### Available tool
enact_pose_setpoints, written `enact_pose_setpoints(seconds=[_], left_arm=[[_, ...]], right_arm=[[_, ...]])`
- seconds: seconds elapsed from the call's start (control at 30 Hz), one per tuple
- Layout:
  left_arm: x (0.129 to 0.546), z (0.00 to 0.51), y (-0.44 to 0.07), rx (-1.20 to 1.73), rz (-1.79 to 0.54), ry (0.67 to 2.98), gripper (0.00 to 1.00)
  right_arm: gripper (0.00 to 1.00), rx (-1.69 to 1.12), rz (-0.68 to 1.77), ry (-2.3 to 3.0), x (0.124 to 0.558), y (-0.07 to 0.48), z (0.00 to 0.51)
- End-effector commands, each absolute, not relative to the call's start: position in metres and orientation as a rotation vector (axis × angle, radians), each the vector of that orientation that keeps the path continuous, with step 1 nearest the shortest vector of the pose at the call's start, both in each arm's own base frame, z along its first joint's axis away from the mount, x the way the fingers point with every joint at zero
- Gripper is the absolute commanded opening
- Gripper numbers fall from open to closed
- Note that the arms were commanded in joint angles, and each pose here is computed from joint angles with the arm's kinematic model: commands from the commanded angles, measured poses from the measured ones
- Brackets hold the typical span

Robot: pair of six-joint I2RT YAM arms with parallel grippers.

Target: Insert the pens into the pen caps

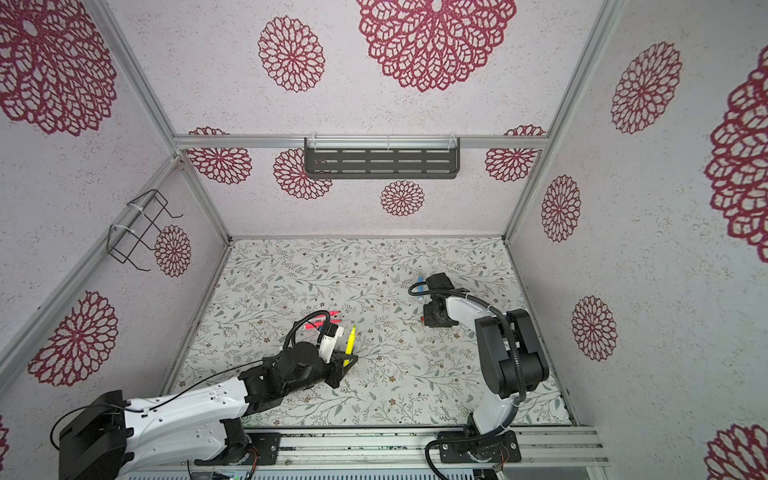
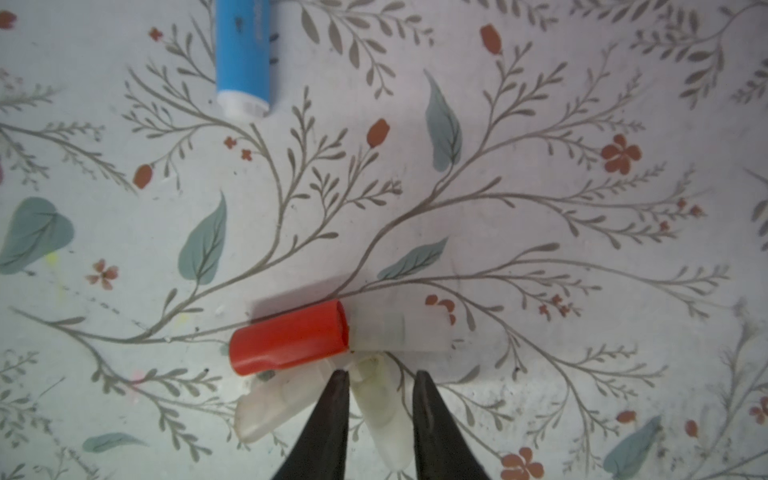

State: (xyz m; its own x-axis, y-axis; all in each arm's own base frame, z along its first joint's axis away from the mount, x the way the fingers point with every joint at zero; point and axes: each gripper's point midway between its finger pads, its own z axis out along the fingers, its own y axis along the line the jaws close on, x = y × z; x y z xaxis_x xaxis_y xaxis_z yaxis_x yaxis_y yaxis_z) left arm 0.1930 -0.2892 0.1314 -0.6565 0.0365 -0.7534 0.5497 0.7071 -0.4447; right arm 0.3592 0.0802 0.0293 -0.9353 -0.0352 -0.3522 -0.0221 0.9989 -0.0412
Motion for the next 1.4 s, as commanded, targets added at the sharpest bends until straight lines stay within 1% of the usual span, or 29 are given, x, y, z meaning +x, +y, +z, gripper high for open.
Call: enact_pose_setpoints(seconds=[0.0, 0.1, 0.37, 0.5, 0.77, 0.9, 1.1, 1.37], left_arm=[[0.191, 0.134, -0.288, 0.432, -0.875, 2.147, 0.0], [0.191, 0.135, -0.287, 0.427, -0.878, 2.143, 0.0], [0.192, 0.137, -0.285, 0.423, -0.871, 2.137, 0.0], [0.192, 0.138, -0.285, 0.427, -0.868, 2.133, 0.0], [0.195, 0.142, -0.282, 0.435, -0.833, 2.115, 0.0], [0.196, 0.146, -0.278, 0.425, -0.827, 2.096, 0.0], [0.194, 0.146, -0.272, 0.404, -0.831, 2.102, 0.0], [0.192, 0.15, -0.262, 0.367, -0.828, 2.09, 0.0]], right_arm=[[0.28, -0.059, -0.076, 2.783, 0.363, 0.077, 0.03], [0.27, -0.059, -0.084, 2.799, 0.362, 0.076, 0.024], [0.14, -0.026, -0.051, 2.808, 0.352, 0.077, 0.017], [0.1, -0.029, -0.013, 2.796, 0.342, 0.084, 0.021], [0.09, -0.298, 0.062, 2.703, 0.312, 0.144, 0.052], [0.1, -0.452, 0.127, 2.683, 0.3, 0.183, 0.056], [0.1, -0.586, 0.102, 2.705, 0.3, 0.213, 0.045], [0.1, -0.649, 0.071, 2.709, 0.304, 0.236, 0.037]])
